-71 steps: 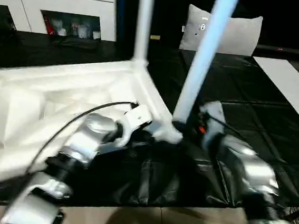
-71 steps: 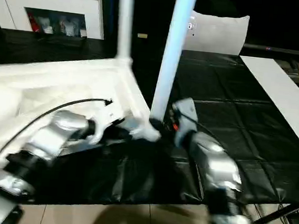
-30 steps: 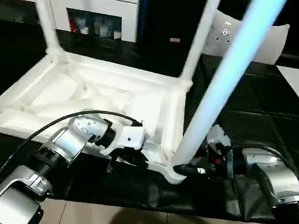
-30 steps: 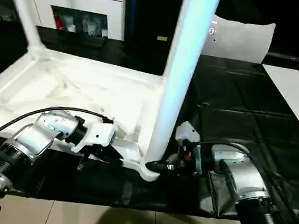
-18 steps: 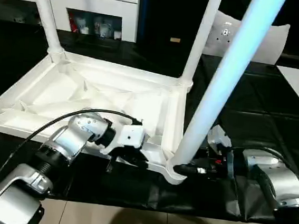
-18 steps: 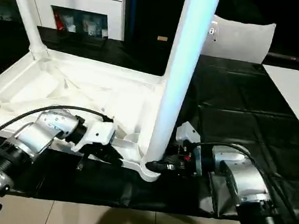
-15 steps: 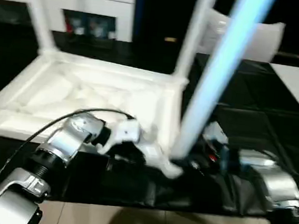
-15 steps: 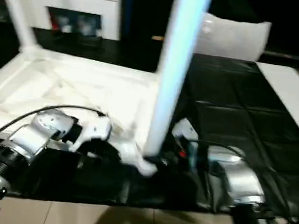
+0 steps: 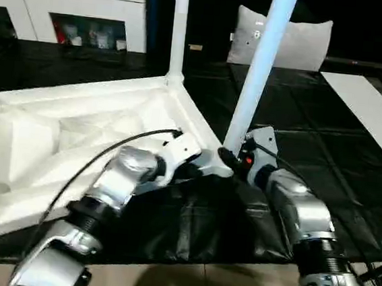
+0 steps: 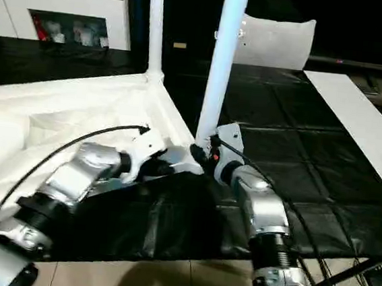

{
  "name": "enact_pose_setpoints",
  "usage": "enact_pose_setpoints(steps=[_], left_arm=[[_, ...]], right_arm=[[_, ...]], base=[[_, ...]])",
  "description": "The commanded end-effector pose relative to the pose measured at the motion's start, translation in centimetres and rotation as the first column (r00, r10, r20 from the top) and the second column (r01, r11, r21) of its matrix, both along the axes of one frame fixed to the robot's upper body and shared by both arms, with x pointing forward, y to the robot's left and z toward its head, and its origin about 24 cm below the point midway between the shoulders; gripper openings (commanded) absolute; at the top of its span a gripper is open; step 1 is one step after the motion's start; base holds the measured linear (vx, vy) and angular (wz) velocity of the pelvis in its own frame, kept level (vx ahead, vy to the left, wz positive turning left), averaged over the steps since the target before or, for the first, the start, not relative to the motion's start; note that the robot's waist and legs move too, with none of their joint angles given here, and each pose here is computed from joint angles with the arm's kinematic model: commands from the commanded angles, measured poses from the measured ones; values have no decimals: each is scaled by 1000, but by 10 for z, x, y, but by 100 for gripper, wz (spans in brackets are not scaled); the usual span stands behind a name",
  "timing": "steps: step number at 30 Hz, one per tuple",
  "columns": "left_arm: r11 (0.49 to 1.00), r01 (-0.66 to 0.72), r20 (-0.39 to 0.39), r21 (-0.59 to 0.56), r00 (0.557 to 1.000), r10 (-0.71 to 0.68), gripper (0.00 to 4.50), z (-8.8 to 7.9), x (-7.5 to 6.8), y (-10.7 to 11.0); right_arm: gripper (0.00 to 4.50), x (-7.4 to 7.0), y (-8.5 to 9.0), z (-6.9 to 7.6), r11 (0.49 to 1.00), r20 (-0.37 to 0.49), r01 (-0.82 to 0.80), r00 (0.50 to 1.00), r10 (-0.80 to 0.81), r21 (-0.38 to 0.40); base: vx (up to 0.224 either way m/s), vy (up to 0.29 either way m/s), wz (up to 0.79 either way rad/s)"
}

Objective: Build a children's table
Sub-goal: Rotate leg to tighten

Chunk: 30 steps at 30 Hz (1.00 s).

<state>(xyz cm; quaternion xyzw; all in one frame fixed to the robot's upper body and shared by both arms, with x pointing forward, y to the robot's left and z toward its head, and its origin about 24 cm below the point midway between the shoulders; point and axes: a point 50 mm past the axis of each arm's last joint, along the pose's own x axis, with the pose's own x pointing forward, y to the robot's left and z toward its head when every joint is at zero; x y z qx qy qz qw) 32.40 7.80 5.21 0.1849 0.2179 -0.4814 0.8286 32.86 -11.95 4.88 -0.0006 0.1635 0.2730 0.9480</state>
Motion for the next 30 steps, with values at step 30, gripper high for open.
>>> enact_pose_setpoints(steps=[30], left_arm=[[712,694,-65,113,720,-691,0,5,-33,29]], right_arm=[[300,-49,-50,20,627,-45,-777,625,779,53]], base=[[0,0,0]])
